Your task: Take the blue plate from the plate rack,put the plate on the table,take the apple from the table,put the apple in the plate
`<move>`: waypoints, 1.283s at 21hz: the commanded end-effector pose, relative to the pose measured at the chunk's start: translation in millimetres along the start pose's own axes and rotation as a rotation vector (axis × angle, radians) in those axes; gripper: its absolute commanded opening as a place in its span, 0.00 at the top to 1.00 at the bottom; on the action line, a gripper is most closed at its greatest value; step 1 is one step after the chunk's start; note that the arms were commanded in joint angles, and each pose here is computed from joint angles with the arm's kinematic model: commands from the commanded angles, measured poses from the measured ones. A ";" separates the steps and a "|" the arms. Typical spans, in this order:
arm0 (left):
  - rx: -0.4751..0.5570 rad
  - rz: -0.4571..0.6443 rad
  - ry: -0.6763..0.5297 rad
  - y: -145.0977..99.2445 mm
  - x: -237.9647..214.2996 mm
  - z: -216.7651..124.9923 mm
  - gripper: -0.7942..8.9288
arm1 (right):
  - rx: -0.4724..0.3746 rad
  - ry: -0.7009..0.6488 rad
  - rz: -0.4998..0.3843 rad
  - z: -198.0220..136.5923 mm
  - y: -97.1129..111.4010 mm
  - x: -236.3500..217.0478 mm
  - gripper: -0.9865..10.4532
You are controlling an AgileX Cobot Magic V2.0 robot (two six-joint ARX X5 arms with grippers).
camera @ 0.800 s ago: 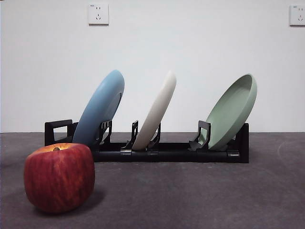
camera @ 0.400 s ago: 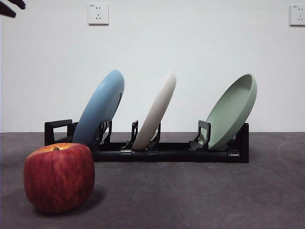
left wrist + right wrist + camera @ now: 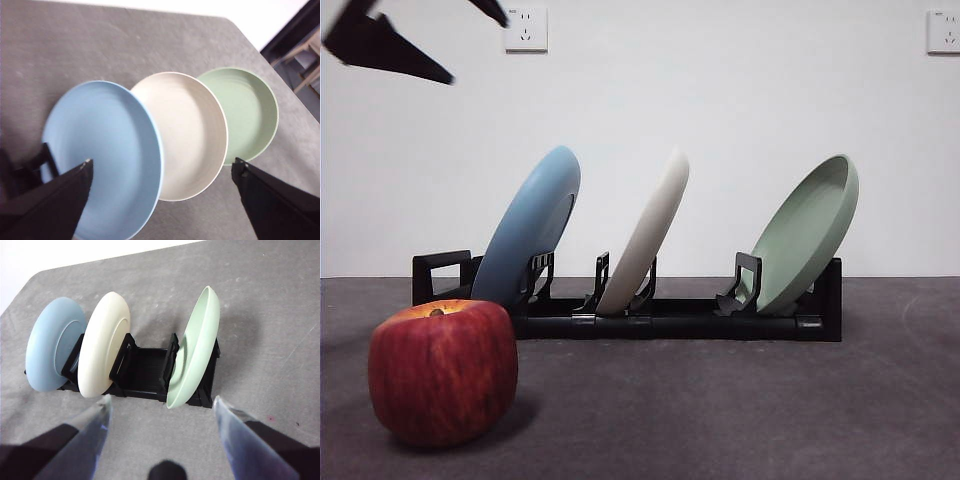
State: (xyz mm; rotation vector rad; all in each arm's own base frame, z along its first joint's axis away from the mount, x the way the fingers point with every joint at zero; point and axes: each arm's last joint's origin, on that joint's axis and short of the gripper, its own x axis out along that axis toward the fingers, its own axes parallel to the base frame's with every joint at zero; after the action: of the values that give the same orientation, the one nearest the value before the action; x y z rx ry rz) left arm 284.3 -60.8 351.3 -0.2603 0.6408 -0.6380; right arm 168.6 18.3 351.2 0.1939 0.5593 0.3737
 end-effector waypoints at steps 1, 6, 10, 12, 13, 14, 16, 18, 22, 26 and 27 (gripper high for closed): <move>0.002 0.013 0.051 -2.6 23.1 11.3 0.44 | -0.007 -0.006 0.003 0.8 0.3 -0.2 0.61; 0.019 0.068 0.143 -6.1 75.4 20.0 0.44 | -0.007 -0.006 0.002 0.8 0.3 -0.2 0.61; 0.029 0.132 0.209 -4.4 107.5 6.4 0.44 | -0.007 -0.006 0.002 0.8 0.3 -0.2 0.61; 0.039 0.129 0.233 -2.8 118.2 1.4 0.44 | -0.007 -0.006 0.002 0.8 0.3 -0.2 0.61; 0.040 0.128 0.239 -2.8 121.7 -0.1 0.48 | -0.007 -0.005 0.002 0.7 0.3 -0.2 0.61; 0.043 0.128 0.241 -2.6 122.3 -0.5 0.57 | -0.007 -0.005 0.002 0.7 0.3 -0.2 0.61; 0.050 0.124 0.229 -2.9 122.8 0.7 0.73 | -0.006 -0.005 0.002 0.6 0.3 -0.2 0.61; 0.052 0.117 0.225 -3.0 122.9 1.1 0.86 | -0.006 -0.005 0.002 0.6 0.3 -0.2 0.61; 0.056 0.110 0.213 -4.4 121.3 3.8 0.93 | -0.004 0.002 -0.002 0.0 0.1 -0.2 0.61; 0.071 0.101 0.176 -14.1 108.9 18.7 0.93 | -0.004 0.003 -0.002 -0.2 0.1 -0.2 0.61; 0.077 0.097 0.160 -18.6 102.7 25.5 0.93 | -0.003 0.004 -0.002 -0.2 0.1 -0.2 0.61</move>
State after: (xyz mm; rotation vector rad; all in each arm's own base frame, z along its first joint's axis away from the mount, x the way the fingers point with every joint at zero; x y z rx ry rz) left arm 358.1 -141.9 318.4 -0.1225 0.8254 -0.5939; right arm 168.2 18.3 350.5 0.1950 0.5676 0.3721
